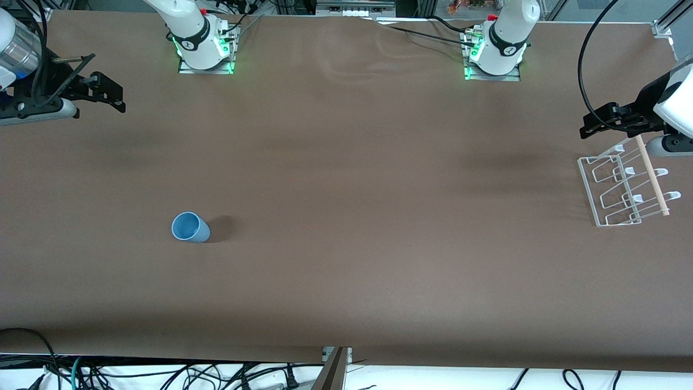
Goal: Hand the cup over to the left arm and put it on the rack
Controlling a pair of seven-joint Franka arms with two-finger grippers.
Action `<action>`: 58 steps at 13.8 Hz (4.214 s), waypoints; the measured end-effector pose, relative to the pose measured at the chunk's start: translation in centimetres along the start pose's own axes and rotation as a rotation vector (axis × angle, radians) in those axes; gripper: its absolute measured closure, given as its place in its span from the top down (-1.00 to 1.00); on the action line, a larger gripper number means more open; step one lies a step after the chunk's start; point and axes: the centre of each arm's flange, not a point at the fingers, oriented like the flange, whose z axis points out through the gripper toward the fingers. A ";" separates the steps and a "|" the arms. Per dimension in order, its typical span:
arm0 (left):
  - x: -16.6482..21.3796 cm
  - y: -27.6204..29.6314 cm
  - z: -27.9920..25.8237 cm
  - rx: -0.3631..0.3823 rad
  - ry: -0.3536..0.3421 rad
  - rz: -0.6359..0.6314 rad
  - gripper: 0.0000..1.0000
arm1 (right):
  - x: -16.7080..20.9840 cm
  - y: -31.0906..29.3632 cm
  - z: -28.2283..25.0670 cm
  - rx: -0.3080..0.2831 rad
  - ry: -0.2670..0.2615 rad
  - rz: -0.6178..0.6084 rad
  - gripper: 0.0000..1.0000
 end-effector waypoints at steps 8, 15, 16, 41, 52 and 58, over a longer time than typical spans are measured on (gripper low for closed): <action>0.0 0.0 0.1 0.000 -0.002 0.000 1.00 | 3.2 0.4 3.7 0.001 -0.010 0.002 0.99; 0.0 0.0 0.1 0.000 -0.002 0.000 1.00 | 9.0 2.6 17.2 -0.008 0.045 0.002 0.99; 0.0 -0.1 0.1 0.000 -0.002 -0.001 1.00 | 9.6 3.0 18.3 -0.008 0.058 0.006 0.99; 1.3 -1.2 2.6 -0.082 -0.061 -0.011 1.00 | 18.5 -1.4 34.1 0.029 0.028 0.173 -0.91; 4.7 7.0 5.8 -0.397 0.087 0.550 1.00 | 18.4 -24.9 22.3 0.328 -0.122 0.469 -0.91; 5.8 14.8 8.3 -0.356 0.352 0.924 1.00 | 17.2 -32.1 13.2 0.700 -0.248 0.573 -0.91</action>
